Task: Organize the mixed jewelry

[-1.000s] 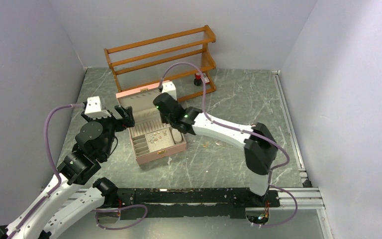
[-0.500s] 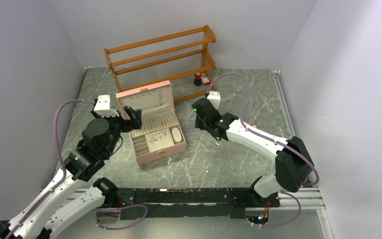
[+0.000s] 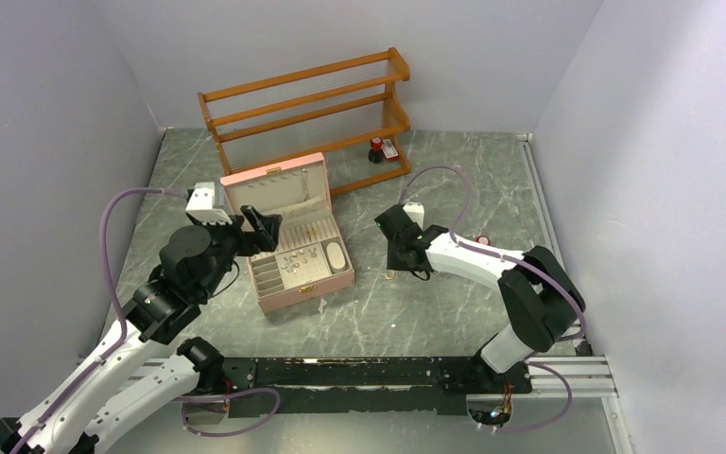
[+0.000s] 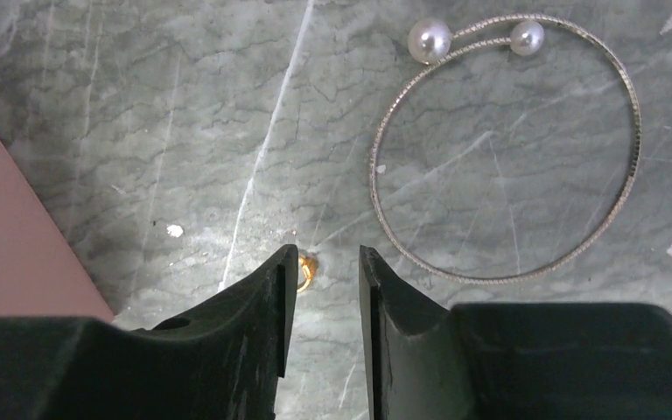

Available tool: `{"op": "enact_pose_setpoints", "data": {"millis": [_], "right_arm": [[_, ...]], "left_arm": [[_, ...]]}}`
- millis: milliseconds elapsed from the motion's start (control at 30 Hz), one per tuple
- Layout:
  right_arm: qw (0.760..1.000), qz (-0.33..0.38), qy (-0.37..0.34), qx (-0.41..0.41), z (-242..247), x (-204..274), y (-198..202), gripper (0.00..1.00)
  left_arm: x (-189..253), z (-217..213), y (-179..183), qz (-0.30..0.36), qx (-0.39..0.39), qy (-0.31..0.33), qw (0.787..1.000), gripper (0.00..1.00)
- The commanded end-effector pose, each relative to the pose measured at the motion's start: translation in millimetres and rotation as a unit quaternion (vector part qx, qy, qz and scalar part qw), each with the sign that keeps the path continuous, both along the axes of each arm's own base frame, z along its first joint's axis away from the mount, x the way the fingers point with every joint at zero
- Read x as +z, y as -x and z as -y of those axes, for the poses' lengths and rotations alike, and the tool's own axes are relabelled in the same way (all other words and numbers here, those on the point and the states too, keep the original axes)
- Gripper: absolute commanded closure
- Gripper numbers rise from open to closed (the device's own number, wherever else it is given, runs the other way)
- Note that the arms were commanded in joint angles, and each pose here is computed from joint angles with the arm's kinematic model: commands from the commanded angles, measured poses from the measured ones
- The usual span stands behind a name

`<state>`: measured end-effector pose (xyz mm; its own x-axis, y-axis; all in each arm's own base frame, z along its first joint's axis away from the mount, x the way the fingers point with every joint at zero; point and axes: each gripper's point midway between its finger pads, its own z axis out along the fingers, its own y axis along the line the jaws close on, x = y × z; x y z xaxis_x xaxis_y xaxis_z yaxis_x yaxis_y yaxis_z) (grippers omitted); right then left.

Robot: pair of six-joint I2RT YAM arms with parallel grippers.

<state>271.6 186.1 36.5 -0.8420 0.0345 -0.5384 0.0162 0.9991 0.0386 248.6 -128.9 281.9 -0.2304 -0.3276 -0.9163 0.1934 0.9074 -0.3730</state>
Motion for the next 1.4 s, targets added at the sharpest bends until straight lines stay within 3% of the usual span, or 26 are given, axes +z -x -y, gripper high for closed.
{"op": "enact_pose_setpoints", "data": {"millis": [0, 267, 833, 1367], "right_arm": [[0.999, -0.007, -0.010, 0.033, -8, -9, -5, 0.65], [0.999, -0.025, 0.004, 0.029, -4, -24, -2, 0.79], [0.998, 0.000, -0.029, 0.050, -7, -10, 3, 0.76], [0.997, -0.024, -0.024, 0.073, -9, -22, 12, 0.77]], "left_arm": [[-11, 19, 4, -0.024, -0.038, 0.031, 0.999, 0.06], [-20, 25, 4, -0.042, -0.044, 0.043, 0.997, 0.03], [-17, 23, 1, -0.037, -0.036, 0.041, 0.998, 0.04], [-20, 21, 1, -0.041, -0.029, 0.043, 0.998, 0.05]]}}
